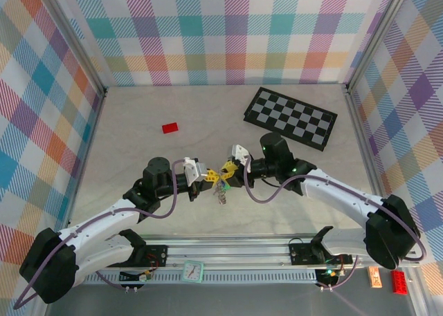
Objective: Put the keys on the keyring
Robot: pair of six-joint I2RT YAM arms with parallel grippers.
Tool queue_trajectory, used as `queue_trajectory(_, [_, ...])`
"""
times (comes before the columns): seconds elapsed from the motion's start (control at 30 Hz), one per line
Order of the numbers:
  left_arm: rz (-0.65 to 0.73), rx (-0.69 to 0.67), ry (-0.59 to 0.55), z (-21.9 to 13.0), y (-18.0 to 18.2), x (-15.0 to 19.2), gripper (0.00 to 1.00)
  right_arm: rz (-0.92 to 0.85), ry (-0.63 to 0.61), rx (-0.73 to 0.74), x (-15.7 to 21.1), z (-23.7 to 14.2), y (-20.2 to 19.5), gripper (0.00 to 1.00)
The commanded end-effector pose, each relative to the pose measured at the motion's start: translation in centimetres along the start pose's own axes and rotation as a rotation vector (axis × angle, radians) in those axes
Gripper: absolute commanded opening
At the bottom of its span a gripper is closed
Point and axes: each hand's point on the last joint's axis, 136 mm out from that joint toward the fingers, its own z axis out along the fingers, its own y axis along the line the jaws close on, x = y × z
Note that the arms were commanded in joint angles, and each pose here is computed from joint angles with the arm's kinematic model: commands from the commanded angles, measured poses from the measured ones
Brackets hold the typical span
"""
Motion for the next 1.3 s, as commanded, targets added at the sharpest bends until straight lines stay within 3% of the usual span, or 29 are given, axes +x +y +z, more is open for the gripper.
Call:
queue_trajectory(0.0, [0.031,0.041,-0.064,0.1,-0.8,-1.4,0.00,-0.090,-0.055,-0.026,-1.3,0.1,0.2,0.25])
queue_trajectory(0.33, [0.029,0.037,-0.071,0.1,-0.7,-1.6,0.00,-0.109,-0.036,-0.101,-0.9,0.5,1.1,0.00])
queue_trajectory(0.37, [0.026,0.028,-0.065,0.1,-0.5,-1.5,0.02,-0.117,-0.029,-0.103,-0.9,0.4,1.2,0.00])
queue_trajectory(0.43, [0.019,0.006,-0.040,0.0,-0.2,-1.2,0.19,-0.137,-0.007,-0.098,-0.8,0.1,1.2,0.00])
queue_trajectory(0.53, [0.022,-0.013,0.014,-0.1,0.1,-0.5,0.25,-0.154,0.053,-0.094,-0.4,-0.2,1.2,0.00])
queue_trajectory(0.77, [0.028,-0.019,0.093,-0.2,0.3,0.1,0.20,-0.201,0.166,-0.092,-0.1,-0.8,1.2,0.00])
queue_trajectory(1.13, [0.027,0.016,0.083,0.2,0.1,-0.5,0.24,-0.283,0.264,-0.115,-0.4,-0.1,1.9,0.00])
queue_trajectory(1.27, [0.026,0.028,0.090,0.3,0.0,-0.5,0.17,-0.311,0.296,-0.130,-0.4,0.4,2.2,0.00])
